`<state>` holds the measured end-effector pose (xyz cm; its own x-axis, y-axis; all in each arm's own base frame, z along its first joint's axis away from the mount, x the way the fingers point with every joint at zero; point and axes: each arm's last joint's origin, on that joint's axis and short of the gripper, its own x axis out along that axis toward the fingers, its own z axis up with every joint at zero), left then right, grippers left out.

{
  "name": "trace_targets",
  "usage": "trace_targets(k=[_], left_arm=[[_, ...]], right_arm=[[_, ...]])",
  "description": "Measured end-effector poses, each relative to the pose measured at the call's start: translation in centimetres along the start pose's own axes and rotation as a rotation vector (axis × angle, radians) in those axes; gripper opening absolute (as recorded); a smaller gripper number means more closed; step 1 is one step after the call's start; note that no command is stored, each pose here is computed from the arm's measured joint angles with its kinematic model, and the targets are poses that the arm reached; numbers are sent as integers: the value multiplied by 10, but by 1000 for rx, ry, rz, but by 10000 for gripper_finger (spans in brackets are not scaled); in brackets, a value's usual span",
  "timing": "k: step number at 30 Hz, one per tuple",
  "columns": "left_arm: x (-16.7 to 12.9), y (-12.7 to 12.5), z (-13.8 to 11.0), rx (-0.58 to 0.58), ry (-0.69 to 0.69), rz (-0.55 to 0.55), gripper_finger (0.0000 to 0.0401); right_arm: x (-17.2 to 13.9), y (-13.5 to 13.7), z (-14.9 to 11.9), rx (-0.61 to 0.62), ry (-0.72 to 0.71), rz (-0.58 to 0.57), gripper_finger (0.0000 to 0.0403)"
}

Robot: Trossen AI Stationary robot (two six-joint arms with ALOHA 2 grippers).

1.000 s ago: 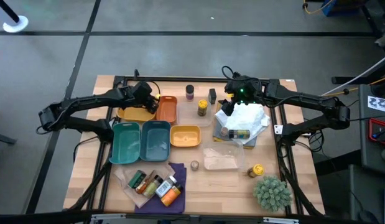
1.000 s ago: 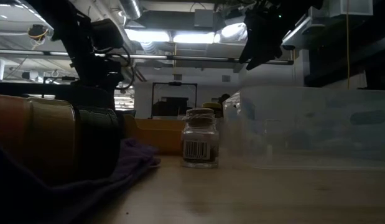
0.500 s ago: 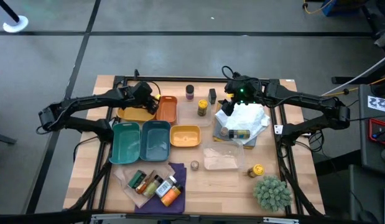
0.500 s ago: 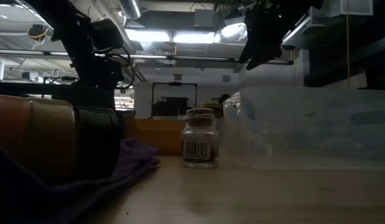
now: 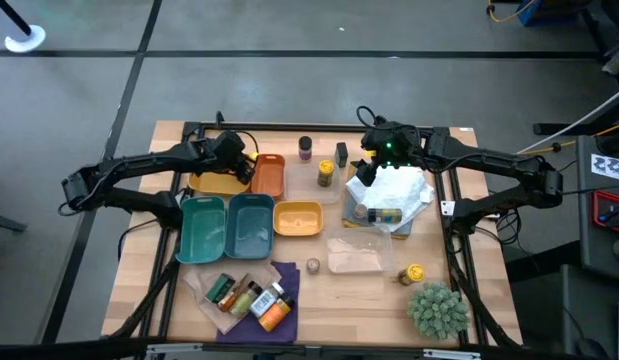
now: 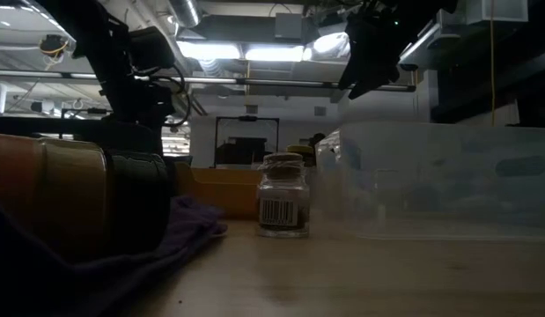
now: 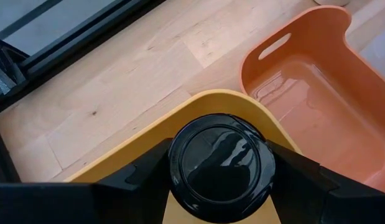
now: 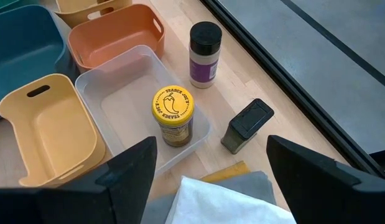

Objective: Sort spices by type
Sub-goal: Put the top orange spice bottle into the top yellow bin

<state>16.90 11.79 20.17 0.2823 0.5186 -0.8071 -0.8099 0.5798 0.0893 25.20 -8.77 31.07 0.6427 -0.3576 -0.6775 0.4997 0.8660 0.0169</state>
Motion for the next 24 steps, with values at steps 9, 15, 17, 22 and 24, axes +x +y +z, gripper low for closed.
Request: trace_targets(k=[9,15,17,22,24], left_arm=[[0,0,0,64,-3,-1,217],[1,0,0,46,5,2,227],[3,-1,0,13,14,5,241],[6,-2,-1,-3,31,-1,268],[6,-2,-1,21,32,-8,269]], right_arm=[[0,0,0,0,3,0,303],[0,0,0,0,3,-1,303],[0,0,0,0,4,-1,303],[0,0,-1,-1,8,-1,303],[0,0,-1,-1,7,-1,303]])
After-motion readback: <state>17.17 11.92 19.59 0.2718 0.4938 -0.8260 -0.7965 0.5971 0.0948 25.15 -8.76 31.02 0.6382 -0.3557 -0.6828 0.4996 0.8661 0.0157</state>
